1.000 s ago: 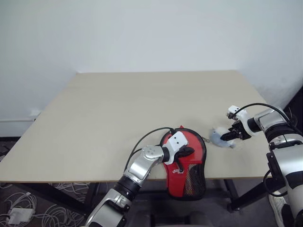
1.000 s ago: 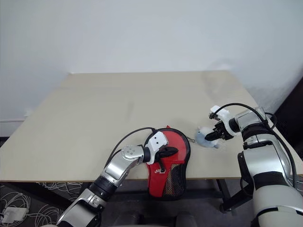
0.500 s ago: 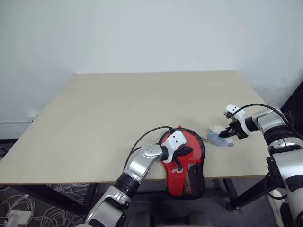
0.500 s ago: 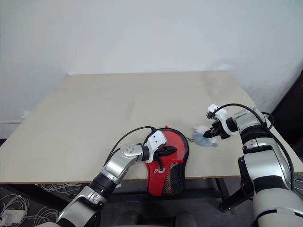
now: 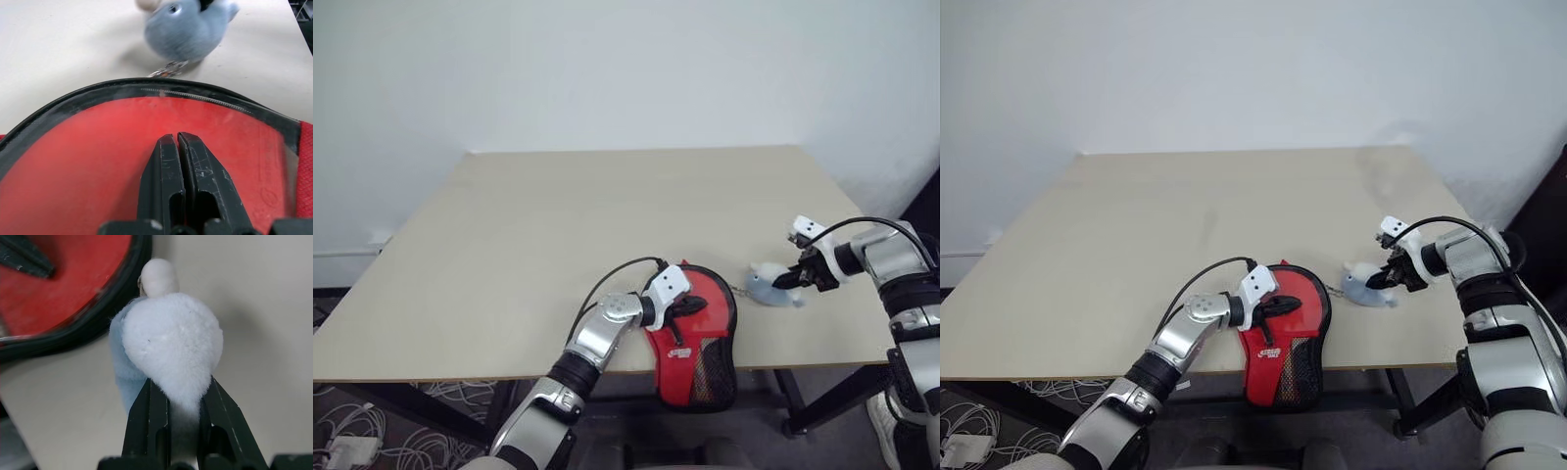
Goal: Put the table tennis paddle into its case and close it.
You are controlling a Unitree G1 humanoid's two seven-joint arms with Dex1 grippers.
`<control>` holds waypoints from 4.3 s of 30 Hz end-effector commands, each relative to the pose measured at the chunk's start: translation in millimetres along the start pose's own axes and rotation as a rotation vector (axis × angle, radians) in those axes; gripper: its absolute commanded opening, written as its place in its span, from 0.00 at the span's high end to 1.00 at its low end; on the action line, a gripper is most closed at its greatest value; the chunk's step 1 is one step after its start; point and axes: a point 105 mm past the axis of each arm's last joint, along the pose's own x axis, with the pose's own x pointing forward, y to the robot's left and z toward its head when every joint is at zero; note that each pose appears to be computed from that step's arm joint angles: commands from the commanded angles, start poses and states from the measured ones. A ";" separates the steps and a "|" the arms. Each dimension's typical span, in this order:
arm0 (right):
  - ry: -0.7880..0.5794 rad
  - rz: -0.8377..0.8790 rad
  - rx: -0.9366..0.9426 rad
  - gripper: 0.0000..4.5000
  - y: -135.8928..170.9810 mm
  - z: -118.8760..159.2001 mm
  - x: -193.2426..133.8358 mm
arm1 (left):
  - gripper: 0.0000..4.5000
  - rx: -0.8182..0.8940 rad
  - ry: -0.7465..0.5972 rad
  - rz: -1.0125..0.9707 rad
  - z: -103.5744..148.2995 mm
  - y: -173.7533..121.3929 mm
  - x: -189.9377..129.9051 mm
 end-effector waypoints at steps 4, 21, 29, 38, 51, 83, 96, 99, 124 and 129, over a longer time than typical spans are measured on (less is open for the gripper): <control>-0.029 0.046 -0.075 0.96 12.8 6.4 -22.8 | 1.00 -0.094 0.208 0.024 -67.1 -4.0 -14.2; 0.030 0.243 -0.268 0.96 69.1 -10.1 -28.6 | 1.00 -0.095 0.215 0.024 -66.3 -0.8 -13.3; 0.092 0.325 -0.355 0.96 96.6 -26.9 -21.1 | 1.00 -0.088 0.217 0.028 -66.1 1.5 -14.2; 0.160 0.382 -0.401 0.96 115.4 -43.3 -28.6 | 1.00 -0.087 0.221 0.023 -68.2 -0.2 -14.7; 0.111 0.370 -0.442 0.96 114.2 -25.7 -33.3 | 1.00 -0.081 0.215 0.022 -67.0 -0.8 -12.4; 0.047 0.474 -0.432 0.96 140.3 -16.3 -25.9 | 1.00 -0.067 0.218 -0.005 -66.8 -4.3 -9.4; 0.118 0.562 -0.438 0.96 165.3 -42.5 -24.9 | 1.00 -0.070 0.223 0.003 -67.8 -2.6 -10.2; 0.135 0.596 -0.440 0.96 174.8 -49.0 -25.8 | 1.00 -0.068 0.224 0.004 -67.5 -2.1 -10.0; -0.022 0.563 -0.459 0.12 173.0 -6.9 -35.2 | 0.91 -0.048 0.157 0.157 -38.7 30.4 -24.3; -0.206 0.375 -0.439 0.00 129.1 48.5 -35.3 | 0.56 0.034 0.005 0.328 18.5 71.1 -71.4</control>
